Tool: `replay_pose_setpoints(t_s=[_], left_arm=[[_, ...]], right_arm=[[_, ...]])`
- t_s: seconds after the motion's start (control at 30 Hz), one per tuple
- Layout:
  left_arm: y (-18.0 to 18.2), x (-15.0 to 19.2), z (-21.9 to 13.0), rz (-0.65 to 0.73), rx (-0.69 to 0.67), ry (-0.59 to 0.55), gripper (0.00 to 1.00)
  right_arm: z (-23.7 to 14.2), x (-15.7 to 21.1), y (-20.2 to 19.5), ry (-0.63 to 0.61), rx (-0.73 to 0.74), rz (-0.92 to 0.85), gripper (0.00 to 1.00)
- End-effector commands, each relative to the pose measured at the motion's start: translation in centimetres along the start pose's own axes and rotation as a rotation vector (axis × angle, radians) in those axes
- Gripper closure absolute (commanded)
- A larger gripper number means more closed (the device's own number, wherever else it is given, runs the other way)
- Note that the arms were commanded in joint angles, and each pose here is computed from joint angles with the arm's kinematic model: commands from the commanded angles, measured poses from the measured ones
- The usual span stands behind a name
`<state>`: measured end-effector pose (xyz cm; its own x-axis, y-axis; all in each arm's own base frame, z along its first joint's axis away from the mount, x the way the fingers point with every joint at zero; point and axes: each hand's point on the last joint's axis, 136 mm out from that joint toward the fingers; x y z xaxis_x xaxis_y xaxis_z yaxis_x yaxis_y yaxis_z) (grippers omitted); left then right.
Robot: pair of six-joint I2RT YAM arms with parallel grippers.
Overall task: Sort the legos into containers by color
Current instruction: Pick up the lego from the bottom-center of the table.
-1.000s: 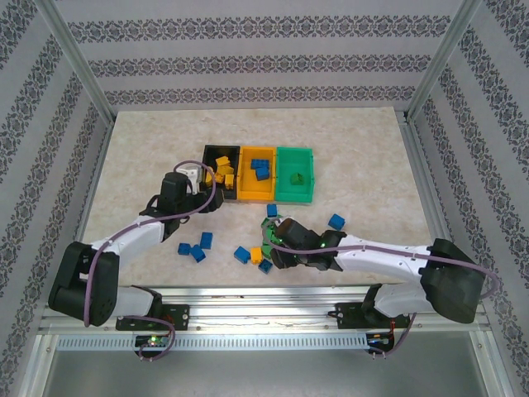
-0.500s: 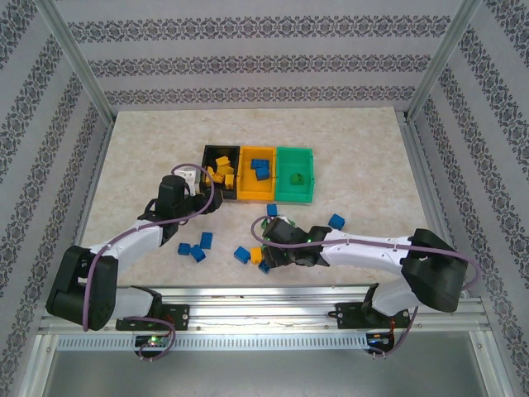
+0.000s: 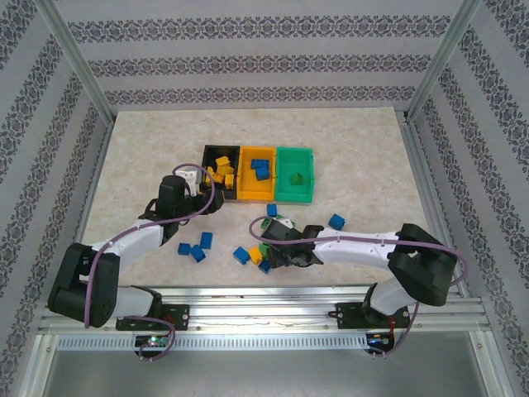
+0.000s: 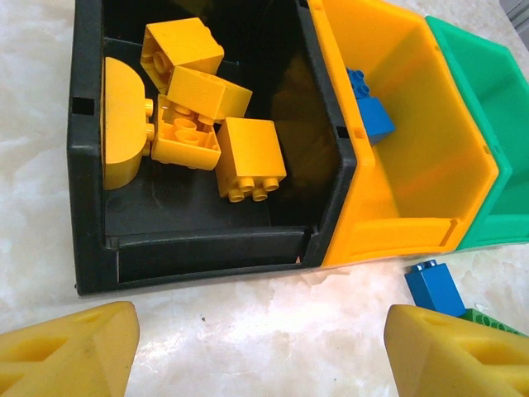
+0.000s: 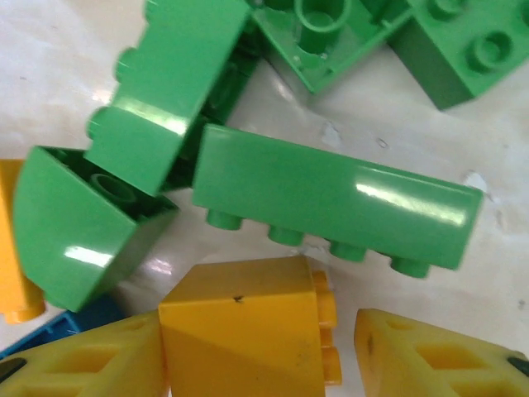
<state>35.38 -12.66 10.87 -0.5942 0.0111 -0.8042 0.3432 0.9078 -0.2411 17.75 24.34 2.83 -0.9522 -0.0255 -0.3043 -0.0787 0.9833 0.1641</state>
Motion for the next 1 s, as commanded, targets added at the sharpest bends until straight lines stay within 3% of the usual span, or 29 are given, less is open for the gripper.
replay_pose_setpoints(t_s=[0.0,0.37,0.6,0.97], left_arm=[[0.0,-0.6,0.0,-0.012,0.018,-0.038,0.22],[0.2,-0.5,-0.2,-0.016,0.001,-0.034,0.22],[1.1,0.2,0.4,-0.055,-0.023,0.025,0.22],[5.0,0.9,-1.0,-0.16,-0.185,0.021,0.2]], right_arm=[[-0.8,0.1,-1.4,-0.026,0.048,0.022,0.41],[-0.1,-0.3,0.5,-0.015,0.002,0.006,0.44],[-0.4,-0.6,1.3,-0.026,-0.028,0.003,0.6],[-4.9,-7.0,8.4,-0.168,-0.25,-0.078,0.62]])
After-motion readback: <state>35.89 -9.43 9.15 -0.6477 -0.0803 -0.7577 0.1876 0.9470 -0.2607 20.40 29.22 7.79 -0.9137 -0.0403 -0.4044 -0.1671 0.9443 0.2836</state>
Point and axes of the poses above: each hand's point on the last joint's axis, 136 mm out from that joint toward the fingers, its own z axis out along the fingers, its own y axis along the line the jaws close on, x = y × z, and after that the axes turned 14 degrees about z, right-handed
